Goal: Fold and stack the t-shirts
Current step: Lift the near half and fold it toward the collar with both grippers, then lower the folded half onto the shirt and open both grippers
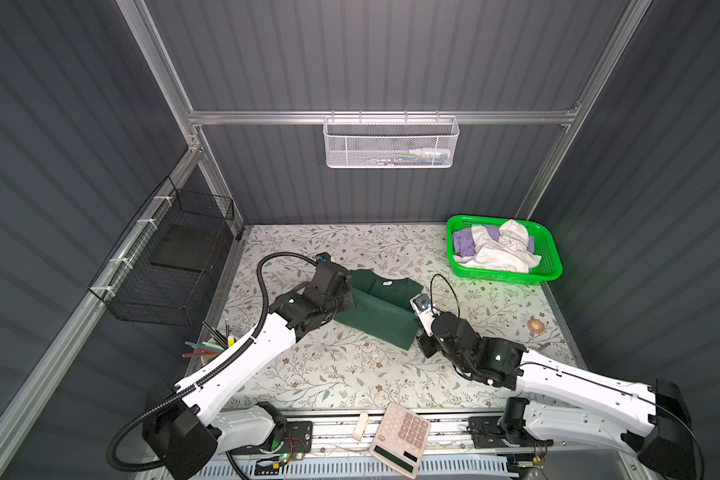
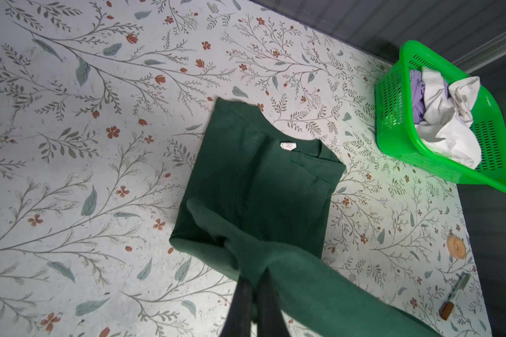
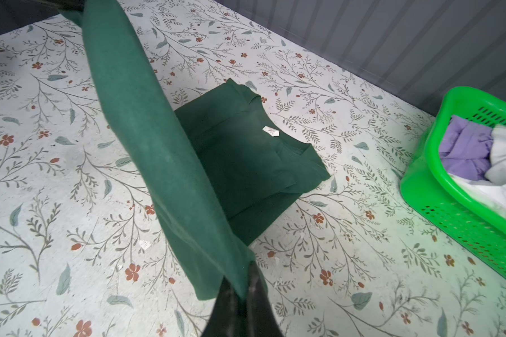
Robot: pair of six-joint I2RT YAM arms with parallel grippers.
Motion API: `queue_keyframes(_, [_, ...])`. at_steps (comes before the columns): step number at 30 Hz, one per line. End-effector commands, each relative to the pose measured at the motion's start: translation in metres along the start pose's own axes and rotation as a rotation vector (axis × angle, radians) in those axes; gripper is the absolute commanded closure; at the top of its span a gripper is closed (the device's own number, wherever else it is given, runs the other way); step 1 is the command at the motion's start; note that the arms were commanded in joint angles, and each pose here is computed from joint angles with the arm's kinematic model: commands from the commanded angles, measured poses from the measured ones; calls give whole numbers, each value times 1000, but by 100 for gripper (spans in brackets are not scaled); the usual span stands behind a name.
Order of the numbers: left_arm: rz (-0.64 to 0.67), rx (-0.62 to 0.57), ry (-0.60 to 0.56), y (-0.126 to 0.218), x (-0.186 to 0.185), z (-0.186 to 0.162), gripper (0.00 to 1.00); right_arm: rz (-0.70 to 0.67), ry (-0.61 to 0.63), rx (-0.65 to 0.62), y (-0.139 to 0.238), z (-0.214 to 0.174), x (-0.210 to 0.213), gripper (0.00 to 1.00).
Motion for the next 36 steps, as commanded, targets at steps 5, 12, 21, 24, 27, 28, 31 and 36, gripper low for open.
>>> queue_keyframes(5, [30, -103, -10, -11, -12, 37, 100, 33, -3, -6, -20, 16, -10, 98])
queue_keyframes(12, [43, -108, 13, -39, -14, 55, 100, 17, -14, 25, -49, 25, -27, 98])
queue_keyframes(21, [43, -116, 49, -75, -13, 78, 100, -7, -65, 56, -83, 35, -54, 97])
queue_keyframes(24, [55, -82, 58, -99, -8, 78, 100, -13, -78, 99, -102, 32, -58, 97])
queue_keyframes(27, [45, -71, 75, -120, -8, 90, 100, -5, -96, 148, -121, 21, -58, 97])
queue_keyframes(28, [52, -62, 74, -128, -6, 90, 100, -5, -101, 163, -126, 17, -58, 97])
queue_keyframes(31, [55, -51, 69, -148, -5, 92, 100, -17, -114, 215, -143, 6, -61, 97])
queue_keyframes(36, [53, -50, 61, -175, -4, 101, 100, -70, -154, 246, -159, 4, -73, 98])
Point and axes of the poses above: each gripper's point midway between its finger pads, its own y axis back along the fingers, its own x axis along the line the jaws close on, z = x × y, the point moved 8 cm from there along y, back along the fingers, and after that the axes turned 8 degrees about -y, right-handed, at the moved point
